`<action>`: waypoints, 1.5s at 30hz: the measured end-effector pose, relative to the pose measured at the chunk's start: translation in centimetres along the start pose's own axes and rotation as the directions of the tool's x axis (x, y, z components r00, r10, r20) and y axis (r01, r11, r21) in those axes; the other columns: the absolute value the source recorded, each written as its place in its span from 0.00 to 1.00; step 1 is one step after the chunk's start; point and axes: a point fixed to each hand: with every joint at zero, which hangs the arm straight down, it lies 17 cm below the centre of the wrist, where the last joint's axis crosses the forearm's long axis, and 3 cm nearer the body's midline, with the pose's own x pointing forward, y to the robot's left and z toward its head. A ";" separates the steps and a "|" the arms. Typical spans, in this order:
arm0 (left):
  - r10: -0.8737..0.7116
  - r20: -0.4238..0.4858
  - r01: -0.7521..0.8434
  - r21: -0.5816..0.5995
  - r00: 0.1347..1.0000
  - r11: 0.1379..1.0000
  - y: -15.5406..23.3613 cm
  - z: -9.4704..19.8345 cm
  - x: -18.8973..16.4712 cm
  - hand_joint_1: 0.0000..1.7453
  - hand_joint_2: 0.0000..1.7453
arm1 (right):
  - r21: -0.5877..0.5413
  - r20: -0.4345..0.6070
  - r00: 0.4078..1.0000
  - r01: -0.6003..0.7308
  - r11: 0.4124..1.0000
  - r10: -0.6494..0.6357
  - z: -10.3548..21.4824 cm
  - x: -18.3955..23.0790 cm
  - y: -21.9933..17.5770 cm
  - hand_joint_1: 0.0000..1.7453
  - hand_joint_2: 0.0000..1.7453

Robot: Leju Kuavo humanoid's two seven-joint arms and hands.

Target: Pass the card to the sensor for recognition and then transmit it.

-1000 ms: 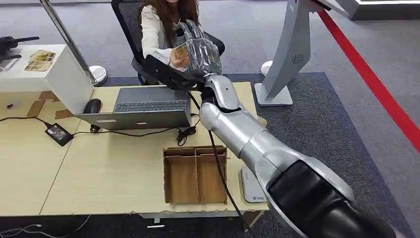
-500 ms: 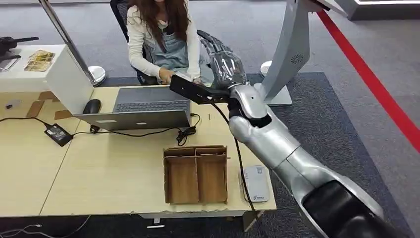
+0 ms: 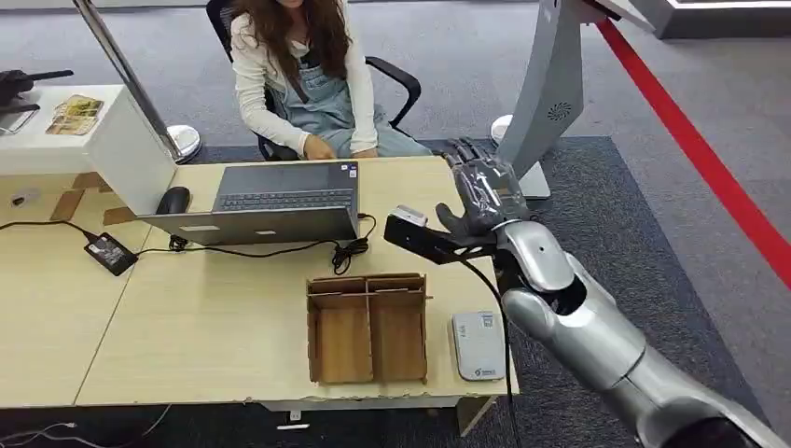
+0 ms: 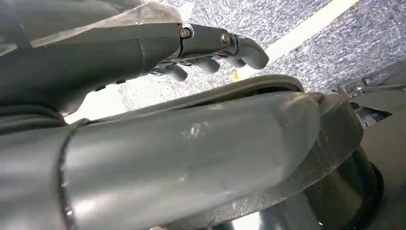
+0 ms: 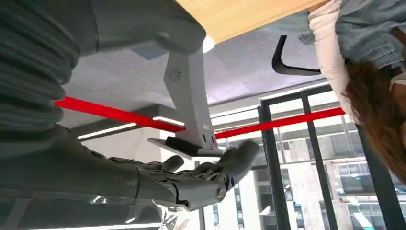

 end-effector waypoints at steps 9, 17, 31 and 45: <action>0.001 -0.019 -0.001 -0.002 1.000 1.000 -0.1 0.0 -0.2 0.00 0.00 | 0.023 0.077 0.997 0.019 1.000 -0.020 2.6 2.6 0.1 0.60 1.00; -0.003 -0.018 0.003 -0.005 1.000 1.000 -0.4 0.0 -0.1 0.00 0.00 | 0.054 0.129 0.991 0.041 0.998 -0.047 4.0 5.1 1.3 0.24 1.00; 0.024 -0.014 -0.024 -0.012 1.000 1.000 -0.8 0.1 0.1 0.00 0.00 | 0.115 0.173 0.980 0.073 0.991 -0.092 5.4 7.6 4.2 0.53 1.00; 0.065 -0.013 -0.065 -0.014 0.998 0.998 -0.5 0.1 0.2 0.00 0.00 | 0.159 0.167 0.982 0.066 0.985 -0.093 5.9 7.7 6.4 0.71 1.00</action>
